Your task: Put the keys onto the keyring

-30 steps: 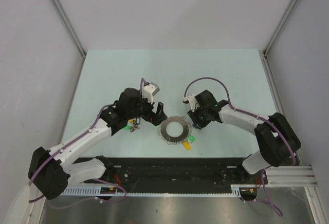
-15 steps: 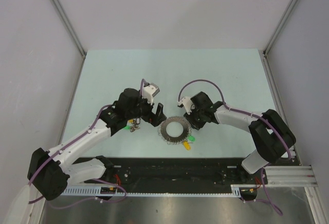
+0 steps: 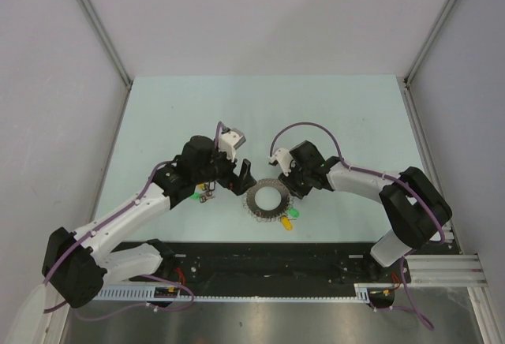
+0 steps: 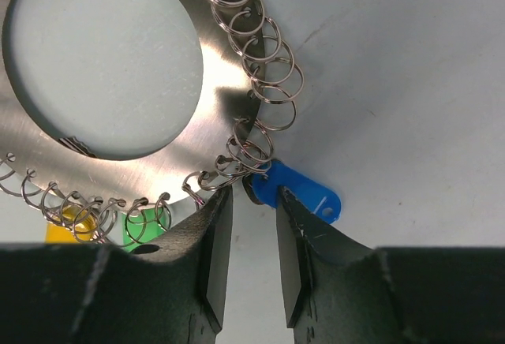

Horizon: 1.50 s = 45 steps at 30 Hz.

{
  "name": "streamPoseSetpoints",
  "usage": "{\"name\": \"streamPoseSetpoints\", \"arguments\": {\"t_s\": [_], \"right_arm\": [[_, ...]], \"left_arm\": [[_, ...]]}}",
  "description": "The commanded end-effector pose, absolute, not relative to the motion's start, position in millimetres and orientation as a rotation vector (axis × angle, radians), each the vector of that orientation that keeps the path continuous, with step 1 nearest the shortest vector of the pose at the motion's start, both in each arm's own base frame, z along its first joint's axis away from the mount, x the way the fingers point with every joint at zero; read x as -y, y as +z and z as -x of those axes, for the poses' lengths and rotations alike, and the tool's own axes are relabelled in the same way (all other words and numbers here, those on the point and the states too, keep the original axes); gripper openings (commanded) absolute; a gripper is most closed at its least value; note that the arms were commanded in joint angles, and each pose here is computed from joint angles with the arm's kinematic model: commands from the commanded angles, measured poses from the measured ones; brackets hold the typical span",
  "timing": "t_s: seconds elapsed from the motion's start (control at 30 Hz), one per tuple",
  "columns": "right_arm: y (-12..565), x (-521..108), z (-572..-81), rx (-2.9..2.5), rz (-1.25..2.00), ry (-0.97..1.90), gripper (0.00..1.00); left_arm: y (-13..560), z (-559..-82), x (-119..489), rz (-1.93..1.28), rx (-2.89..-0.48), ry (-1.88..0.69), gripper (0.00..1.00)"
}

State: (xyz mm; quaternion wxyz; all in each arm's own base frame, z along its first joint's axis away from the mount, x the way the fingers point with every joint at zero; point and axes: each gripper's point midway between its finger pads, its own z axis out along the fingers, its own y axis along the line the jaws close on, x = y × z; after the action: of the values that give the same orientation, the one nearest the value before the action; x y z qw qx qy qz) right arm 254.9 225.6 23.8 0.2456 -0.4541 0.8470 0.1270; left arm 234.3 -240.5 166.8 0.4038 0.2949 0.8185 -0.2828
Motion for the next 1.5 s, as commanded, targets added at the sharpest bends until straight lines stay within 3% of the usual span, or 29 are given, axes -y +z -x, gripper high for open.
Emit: {"name": "streamPoseSetpoints", "arguments": {"t_s": [0.0, 0.23, 0.8, 0.9, 1.0, 1.2, 1.33, 1.47], "right_arm": [[35.0, -238.2, -267.3, -2.243, 1.237, 0.35, 0.31], [32.0, -234.7, -261.9, -2.28, 1.227, 0.357, 0.0], [53.2, -210.1, -256.1, -2.444, 0.828, 0.437, 0.0], [60.4, -214.1, -254.8, -2.382, 0.849, 0.453, 0.09], [65.0, -221.9, -256.8, -2.314, 0.913, 0.457, 0.28], [54.2, -228.1, -268.1, -2.302, 0.934, 0.486, 0.4], [40.5, -224.5, -266.7, -2.39, 0.886, 0.506, 0.42], [39.0, -220.8, -266.9, -2.421, 0.854, 0.462, 0.37]], "left_arm": [[170.2, -232.3, 247.5, -0.773, -2.038, -0.748, 0.97], [165.6, -229.9, 254.1, -0.777, -2.049, -0.778, 0.98], [141.1, -232.3, 301.6, -0.72, -2.037, -0.861, 0.95], [134.6, -233.8, 308.5, -0.721, -2.04, -0.863, 0.95], [129.7, -235.5, 310.6, -0.715, -2.046, -0.848, 0.95], [102.9, -239.3, 305.2, -0.683, -2.124, -0.785, 0.96], [80.9, -239.0, 304.3, -0.668, -2.195, -0.764, 0.96], [58.4, -237.9, 303.2, -0.662, -2.269, -0.74, 0.97]]}}
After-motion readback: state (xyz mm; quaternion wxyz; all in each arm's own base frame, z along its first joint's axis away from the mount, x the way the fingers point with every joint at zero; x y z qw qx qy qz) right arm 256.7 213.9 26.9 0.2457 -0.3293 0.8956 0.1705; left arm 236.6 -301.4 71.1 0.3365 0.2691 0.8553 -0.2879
